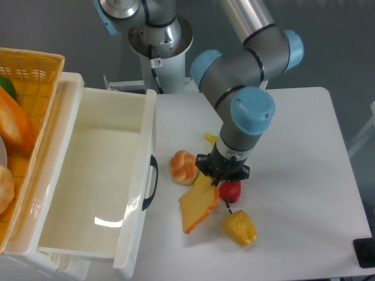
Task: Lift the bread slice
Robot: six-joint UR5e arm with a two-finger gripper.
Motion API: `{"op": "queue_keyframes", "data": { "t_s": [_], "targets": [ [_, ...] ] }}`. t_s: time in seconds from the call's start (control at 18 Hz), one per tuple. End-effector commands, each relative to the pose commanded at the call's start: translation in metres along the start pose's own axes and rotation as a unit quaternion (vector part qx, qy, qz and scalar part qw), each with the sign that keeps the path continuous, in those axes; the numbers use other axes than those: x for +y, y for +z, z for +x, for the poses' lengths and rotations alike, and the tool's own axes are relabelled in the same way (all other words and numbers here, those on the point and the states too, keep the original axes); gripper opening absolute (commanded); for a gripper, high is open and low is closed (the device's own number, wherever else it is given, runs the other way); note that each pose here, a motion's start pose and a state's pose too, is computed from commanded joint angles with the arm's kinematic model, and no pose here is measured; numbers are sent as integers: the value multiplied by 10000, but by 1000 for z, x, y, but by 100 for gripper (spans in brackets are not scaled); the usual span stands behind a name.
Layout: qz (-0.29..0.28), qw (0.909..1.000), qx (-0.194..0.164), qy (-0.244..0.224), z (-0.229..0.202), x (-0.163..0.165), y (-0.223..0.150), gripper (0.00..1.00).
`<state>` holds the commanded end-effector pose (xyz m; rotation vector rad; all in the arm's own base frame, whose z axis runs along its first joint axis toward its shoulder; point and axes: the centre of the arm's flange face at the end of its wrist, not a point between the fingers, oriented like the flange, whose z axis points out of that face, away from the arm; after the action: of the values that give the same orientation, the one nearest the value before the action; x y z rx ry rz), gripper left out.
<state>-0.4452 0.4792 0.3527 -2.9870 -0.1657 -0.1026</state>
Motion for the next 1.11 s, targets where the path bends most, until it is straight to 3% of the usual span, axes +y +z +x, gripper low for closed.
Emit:
{"op": "queue_keyframes", "data": {
  "t_s": [0.44,1.11],
  "targets": [
    [73,9940,-108,1084,14,5,-37,0],
    [-23,9893,13,1462,5,25,-45,0]
  ]
}}
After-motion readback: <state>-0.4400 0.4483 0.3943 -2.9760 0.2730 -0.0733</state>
